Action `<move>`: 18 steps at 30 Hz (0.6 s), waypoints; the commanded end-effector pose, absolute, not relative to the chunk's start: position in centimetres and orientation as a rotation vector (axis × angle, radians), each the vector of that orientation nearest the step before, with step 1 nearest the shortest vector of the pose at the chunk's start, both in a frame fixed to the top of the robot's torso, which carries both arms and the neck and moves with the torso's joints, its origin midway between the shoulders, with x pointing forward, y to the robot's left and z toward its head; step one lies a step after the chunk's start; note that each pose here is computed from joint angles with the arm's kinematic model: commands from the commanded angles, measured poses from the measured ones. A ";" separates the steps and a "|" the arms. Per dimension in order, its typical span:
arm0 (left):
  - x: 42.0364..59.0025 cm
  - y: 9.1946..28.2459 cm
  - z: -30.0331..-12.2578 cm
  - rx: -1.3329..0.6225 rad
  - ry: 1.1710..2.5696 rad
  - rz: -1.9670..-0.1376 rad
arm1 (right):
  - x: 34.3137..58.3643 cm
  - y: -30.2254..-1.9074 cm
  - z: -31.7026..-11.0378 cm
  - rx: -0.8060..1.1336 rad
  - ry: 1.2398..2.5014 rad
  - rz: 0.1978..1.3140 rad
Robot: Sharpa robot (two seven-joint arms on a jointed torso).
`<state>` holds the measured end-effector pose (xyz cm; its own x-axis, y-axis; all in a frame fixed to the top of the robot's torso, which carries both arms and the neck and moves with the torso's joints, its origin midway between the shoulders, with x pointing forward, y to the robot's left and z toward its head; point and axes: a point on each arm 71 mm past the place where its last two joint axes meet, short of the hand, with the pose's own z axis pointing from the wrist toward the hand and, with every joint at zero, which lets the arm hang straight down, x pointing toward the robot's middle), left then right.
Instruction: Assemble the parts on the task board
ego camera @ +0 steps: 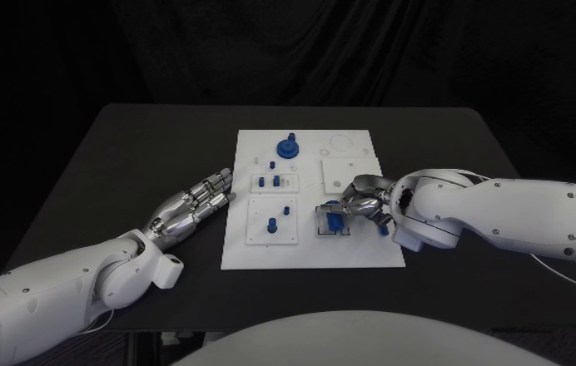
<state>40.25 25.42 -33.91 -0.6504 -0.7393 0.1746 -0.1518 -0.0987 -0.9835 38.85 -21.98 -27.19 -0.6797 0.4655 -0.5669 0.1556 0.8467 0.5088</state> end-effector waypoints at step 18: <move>40.1 25.3 -33.9 -0.969 1.706 -1.846 | 38.9 -22.1 -27.1 0.434 2.252 0.572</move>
